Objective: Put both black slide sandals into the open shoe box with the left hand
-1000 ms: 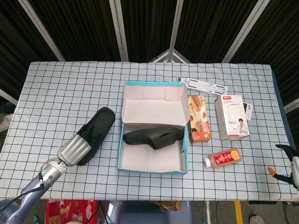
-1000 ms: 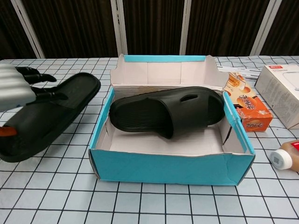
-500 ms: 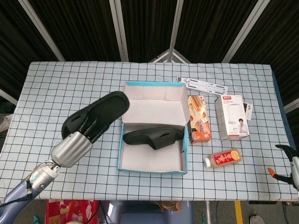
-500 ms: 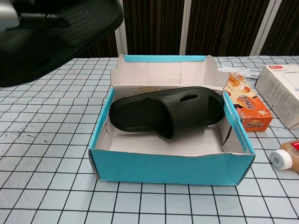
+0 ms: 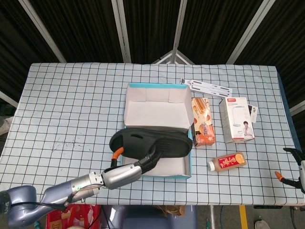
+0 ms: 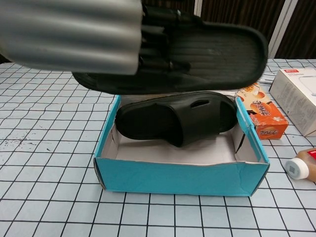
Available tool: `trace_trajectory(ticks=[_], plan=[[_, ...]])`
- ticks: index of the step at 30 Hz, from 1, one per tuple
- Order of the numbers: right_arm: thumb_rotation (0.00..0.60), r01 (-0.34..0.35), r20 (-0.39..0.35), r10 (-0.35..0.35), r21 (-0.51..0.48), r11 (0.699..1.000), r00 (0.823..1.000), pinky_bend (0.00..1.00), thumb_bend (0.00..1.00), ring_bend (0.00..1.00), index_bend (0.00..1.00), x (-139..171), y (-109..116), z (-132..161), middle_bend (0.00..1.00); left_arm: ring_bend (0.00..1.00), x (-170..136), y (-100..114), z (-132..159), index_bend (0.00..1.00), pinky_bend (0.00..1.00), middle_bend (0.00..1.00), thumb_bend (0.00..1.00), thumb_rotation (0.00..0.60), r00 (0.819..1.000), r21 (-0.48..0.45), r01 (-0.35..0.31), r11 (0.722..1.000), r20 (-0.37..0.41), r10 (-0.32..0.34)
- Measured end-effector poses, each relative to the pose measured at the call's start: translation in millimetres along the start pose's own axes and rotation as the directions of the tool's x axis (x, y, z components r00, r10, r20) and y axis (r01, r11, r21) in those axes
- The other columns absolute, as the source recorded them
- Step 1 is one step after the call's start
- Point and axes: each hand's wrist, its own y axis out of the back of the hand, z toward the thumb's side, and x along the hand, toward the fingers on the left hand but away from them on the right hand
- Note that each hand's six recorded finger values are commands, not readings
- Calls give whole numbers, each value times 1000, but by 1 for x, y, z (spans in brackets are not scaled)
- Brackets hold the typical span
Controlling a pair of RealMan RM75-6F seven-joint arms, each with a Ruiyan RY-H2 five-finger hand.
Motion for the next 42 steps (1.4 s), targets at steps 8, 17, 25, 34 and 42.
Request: trace_trajectory(ticks=[8,17,25,34,42], plan=[[600,-1,3,1,-3,1000,1000,213,234,260,259,0,0,-1,254,52,27,6,24,98,139,356,484,600,998,-11,-57,998,38,58],[600,-2,3,2,-2,1000,1000,213,234,260,259,-1,0,-1,254,65,32,-7,43,98,140,366,491,600,998,1,-18,1000,55,18],[600,-1,6,1,-2,1000,1000,213,233,261,259,0,0,-2,254,65,35,-8,62,98,140,367,491,600,997,-25,-4,1000,82,6],[600,-2,7,2,-6,1000,1000,213,233,260,259,0,0,-2,254,65,40,-10,72,98,140,367,491,600,996,-42,-13,999,90,17],[600,-3,8,3,-8,1000,1000,213,234,260,259,0,1,-3,254,65,43,-13,84,98,140,368,491,600,994,-51,-21,998,109,26]])
